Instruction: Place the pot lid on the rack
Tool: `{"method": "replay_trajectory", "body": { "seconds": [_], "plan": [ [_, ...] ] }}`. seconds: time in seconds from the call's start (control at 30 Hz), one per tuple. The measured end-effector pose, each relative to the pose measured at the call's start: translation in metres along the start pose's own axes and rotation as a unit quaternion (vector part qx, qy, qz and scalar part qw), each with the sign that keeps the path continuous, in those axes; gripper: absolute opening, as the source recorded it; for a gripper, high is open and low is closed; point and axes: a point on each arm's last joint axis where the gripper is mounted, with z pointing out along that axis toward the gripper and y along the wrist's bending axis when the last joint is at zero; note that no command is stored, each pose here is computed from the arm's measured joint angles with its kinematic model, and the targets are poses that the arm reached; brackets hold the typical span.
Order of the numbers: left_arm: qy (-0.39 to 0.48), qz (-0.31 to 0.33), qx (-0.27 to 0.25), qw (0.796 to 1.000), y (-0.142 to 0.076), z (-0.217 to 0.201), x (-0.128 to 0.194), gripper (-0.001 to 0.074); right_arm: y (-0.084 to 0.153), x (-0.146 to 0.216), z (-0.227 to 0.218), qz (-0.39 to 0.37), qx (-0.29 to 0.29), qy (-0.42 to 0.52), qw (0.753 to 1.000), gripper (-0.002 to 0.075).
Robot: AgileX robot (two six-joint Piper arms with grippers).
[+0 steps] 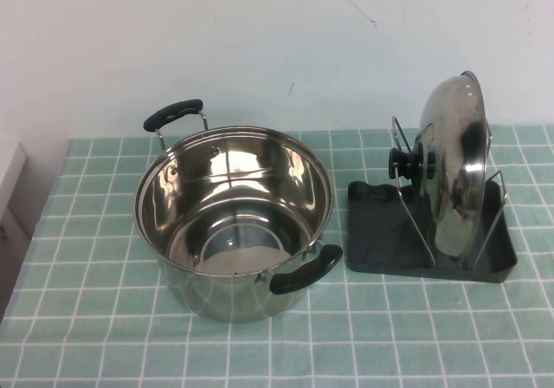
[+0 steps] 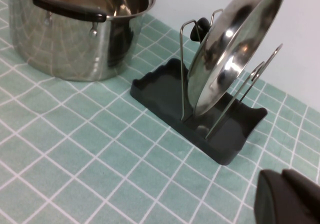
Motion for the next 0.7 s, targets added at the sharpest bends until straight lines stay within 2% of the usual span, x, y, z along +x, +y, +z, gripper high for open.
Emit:
{"method": "replay_trajectory", "body": {
  "seconds": [0.47,0.57,0.7],
  "plan": [
    [-0.001,-0.004,0.002,1.0,0.0,0.0,0.0,-0.0002,-0.001,-0.002,0.0,0.0,0.007,-0.009,1.0,-0.0002],
    [-0.001,-0.004,0.002,1.0,0.0,0.0,0.0,-0.0002,-0.006,-0.003,0.004,0.006,0.037,-0.036,0.999,-0.0002],
    [-0.001,-0.004,0.002,1.0,0.0,0.0,0.0,-0.0002,-0.017,0.009,0.017,0.054,0.113,-0.032,0.992,-0.0002]
  ]
}}
